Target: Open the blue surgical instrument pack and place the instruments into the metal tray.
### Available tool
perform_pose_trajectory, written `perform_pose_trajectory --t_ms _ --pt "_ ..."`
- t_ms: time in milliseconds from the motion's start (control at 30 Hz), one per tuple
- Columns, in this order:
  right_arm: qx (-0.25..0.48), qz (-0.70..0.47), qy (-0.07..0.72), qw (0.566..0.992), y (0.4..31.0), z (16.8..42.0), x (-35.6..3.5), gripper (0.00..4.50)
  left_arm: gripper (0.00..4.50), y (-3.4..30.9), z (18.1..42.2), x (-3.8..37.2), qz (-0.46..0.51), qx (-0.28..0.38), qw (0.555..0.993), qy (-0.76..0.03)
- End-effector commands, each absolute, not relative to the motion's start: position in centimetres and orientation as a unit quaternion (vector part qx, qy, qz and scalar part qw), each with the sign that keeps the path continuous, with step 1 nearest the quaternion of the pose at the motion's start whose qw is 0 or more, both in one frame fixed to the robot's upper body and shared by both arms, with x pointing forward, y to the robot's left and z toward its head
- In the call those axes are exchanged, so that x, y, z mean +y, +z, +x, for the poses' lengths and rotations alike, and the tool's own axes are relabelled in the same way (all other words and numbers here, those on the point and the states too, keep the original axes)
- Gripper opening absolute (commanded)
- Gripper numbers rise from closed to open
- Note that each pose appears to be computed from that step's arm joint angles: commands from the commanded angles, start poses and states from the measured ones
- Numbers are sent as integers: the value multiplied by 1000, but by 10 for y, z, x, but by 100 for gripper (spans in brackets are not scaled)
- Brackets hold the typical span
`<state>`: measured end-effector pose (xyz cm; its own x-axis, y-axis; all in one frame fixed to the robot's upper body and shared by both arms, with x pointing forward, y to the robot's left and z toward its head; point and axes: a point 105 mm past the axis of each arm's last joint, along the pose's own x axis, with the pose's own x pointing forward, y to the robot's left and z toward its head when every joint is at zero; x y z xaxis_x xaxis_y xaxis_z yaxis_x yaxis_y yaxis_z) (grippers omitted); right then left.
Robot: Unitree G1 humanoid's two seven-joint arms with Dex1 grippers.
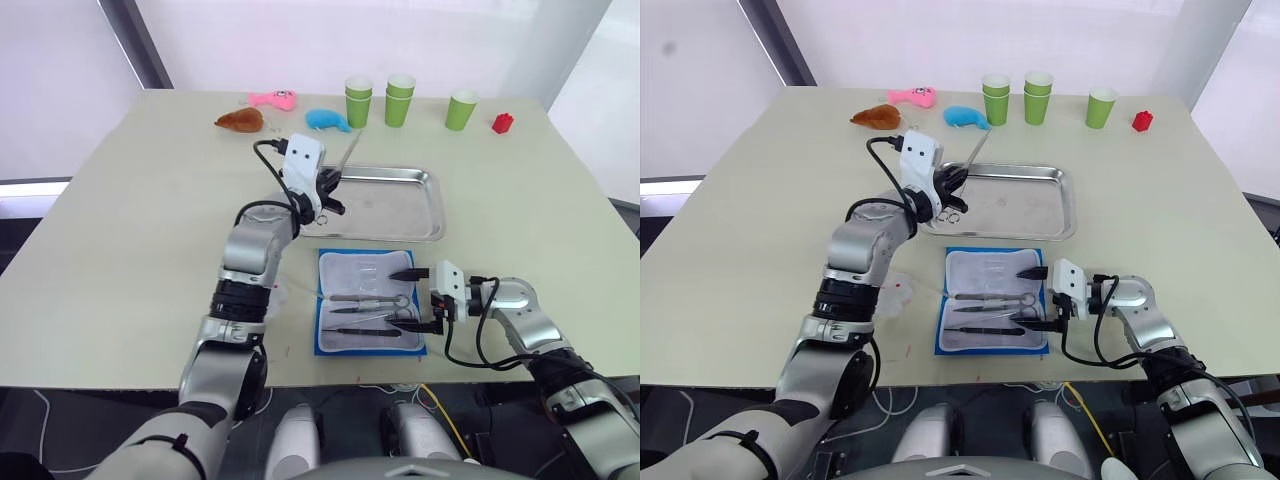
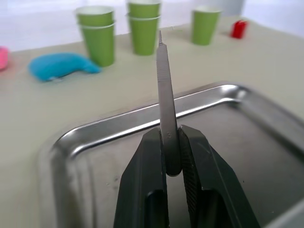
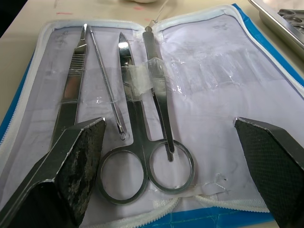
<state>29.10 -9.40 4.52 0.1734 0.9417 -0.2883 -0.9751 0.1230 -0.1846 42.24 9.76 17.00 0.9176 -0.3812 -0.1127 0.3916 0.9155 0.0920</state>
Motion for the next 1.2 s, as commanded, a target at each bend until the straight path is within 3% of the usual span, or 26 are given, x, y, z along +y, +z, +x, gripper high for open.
perform_pose_trajectory --t_ms 33,667,1167,1200 --pt "185 -174 644 722 -16 264 -112 450 1 177 429 94 57 34 985 -157" --pt "178 -171 645 724 -16 264 -107 450 1 129 433 76 5 145 985 -93" --pt "177 -172 644 724 -16 263 -108 450 1 114 429 81 1 179 980 -85" --pt "177 -173 644 724 -16 263 -108 450 95 114 429 82 3 180 980 -83"
